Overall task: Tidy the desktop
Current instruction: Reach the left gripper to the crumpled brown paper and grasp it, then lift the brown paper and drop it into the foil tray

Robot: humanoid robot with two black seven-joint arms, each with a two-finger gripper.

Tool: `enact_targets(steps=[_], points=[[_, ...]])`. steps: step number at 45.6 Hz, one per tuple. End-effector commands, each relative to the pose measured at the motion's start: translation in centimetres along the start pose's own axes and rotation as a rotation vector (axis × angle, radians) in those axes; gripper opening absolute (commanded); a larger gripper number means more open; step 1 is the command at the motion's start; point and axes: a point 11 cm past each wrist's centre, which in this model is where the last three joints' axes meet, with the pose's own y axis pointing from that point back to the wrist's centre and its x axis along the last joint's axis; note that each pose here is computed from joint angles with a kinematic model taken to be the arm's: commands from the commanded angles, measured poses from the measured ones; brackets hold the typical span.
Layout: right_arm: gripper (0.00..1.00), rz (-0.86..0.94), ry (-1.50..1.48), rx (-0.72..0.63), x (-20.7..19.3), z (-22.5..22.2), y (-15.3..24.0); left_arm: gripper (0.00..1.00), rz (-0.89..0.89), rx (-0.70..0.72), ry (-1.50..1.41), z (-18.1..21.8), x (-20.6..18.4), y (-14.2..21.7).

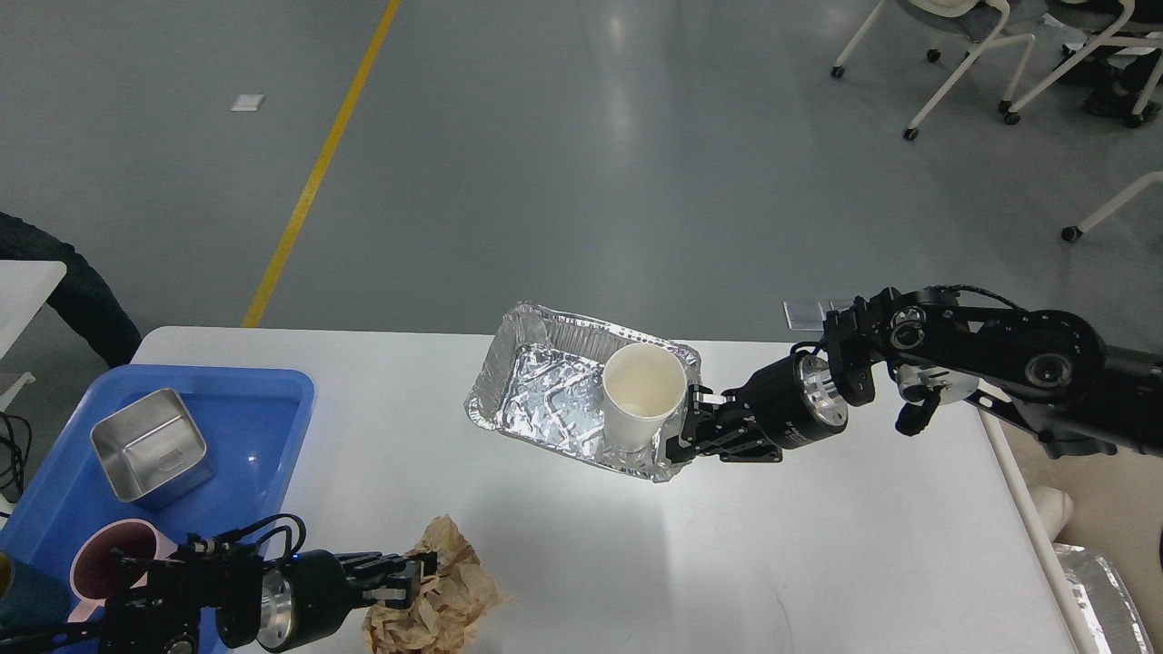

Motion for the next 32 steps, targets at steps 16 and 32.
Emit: enact_targets(steps=[16, 32], points=[[0.00, 0.000, -0.001, -0.002, 0.0, 0.1, 0.0, 0.02, 0.126, -0.322, -0.082, 7.2, 7.9, 4.8], [0.00, -0.002, -0.001, -0.006, -0.1, 0.3, -0.1, 0.02, 0.190, -0.462, -0.120, 11.4, 15.0, 6.9]])
